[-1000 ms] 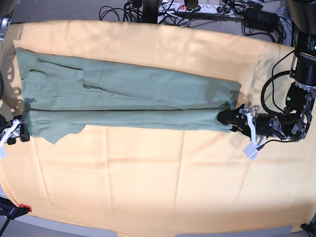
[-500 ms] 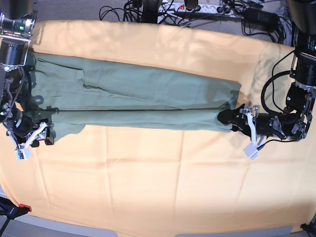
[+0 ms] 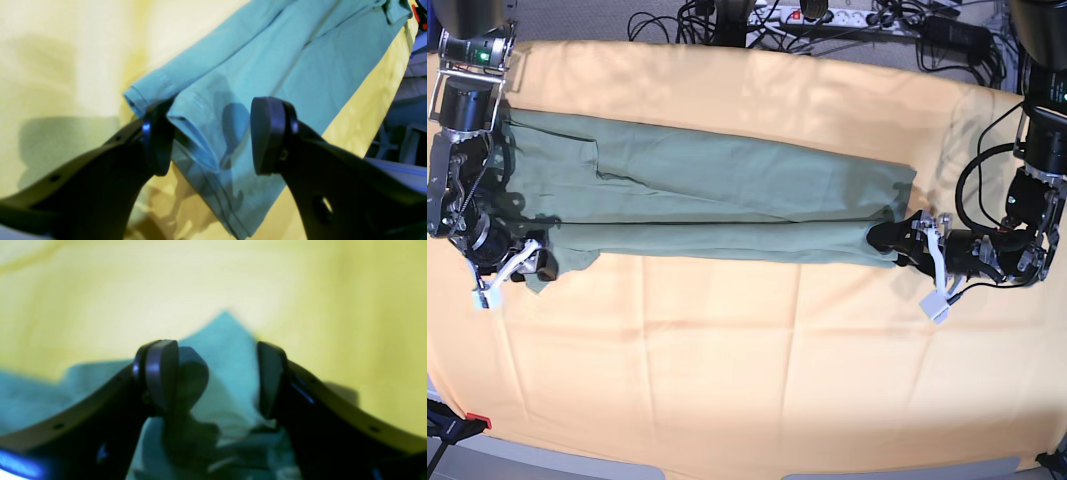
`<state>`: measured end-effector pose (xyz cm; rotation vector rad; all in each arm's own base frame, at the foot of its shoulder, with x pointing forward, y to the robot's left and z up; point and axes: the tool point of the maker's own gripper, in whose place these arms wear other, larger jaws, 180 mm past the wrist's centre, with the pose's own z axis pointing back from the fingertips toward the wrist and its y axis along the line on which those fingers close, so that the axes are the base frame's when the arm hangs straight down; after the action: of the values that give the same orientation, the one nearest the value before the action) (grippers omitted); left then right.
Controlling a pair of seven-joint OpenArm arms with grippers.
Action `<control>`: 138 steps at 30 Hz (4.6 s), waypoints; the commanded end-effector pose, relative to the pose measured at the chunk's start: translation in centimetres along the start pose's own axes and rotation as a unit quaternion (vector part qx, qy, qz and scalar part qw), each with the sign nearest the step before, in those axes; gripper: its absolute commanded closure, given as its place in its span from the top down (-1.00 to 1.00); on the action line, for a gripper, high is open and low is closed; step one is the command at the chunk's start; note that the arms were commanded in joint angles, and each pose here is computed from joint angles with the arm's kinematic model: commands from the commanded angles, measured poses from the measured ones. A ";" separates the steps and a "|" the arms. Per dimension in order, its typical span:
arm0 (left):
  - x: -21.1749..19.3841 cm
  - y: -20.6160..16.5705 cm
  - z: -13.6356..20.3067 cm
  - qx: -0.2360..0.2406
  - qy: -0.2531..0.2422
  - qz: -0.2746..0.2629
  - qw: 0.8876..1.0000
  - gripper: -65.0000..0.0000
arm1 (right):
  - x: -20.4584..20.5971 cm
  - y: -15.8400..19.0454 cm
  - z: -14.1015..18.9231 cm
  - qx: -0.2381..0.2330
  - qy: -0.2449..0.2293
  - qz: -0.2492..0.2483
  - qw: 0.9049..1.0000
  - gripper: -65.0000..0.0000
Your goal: Fold the T-shirt properly
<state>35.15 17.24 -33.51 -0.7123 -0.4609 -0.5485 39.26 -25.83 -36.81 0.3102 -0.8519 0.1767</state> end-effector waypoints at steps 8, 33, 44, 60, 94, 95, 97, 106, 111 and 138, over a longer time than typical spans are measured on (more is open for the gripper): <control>2.1 0.0 1.3 0.003 -0.027 -0.016 1.000 0.15 | 2.9 -0.6 0.9 0.000 -0.044 0.027 0.999 -1.00; 3.4 -0.3 1.4 -0.004 -0.064 -0.013 0.998 0.15 | 0.4 4.1 7.6 0.015 -0.023 0.200 0.979 -1.00; 3.7 -0.2 1.5 -0.003 -0.070 -0.013 0.997 0.15 | -0.7 5.8 9.6 0.027 0.046 0.245 0.968 -1.00; 3.7 -0.2 1.6 -0.002 -0.070 -0.013 0.997 0.15 | -4.4 5.4 11.3 0.037 0.166 0.241 0.956 -1.00; 9.8 4.1 17.3 0.115 -0.268 0.001 0.957 0.15 | 1.0 5.2 12.9 -0.007 0.038 0.216 0.976 -1.00; 9.7 4.2 17.7 0.120 -0.266 0.000 0.956 0.15 | 0.5 5.3 12.7 -0.007 0.037 0.221 0.974 -1.00; 9.3 4.4 18.2 0.128 -0.262 0.001 0.957 0.15 | -0.1 4.3 12.4 -0.046 0.036 0.223 0.973 -1.00; 7.8 4.8 17.9 0.132 -0.248 0.012 0.960 0.15 | -2.6 1.2 11.4 -0.131 0.054 0.157 0.977 -1.00; 7.6 4.9 17.7 0.132 -0.242 0.014 0.961 0.15 | -5.0 4.1 11.1 -0.035 0.108 0.181 0.977 -1.00; 2.4 4.2 14.6 0.080 -0.162 0.121 0.976 0.15 | -7.6 0.1 10.3 -0.154 0.105 0.077 0.980 -1.00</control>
<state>35.90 28.87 -26.31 -0.7041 -0.6559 -0.1473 26.31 -28.74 -37.24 -0.0413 -0.6553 0.2068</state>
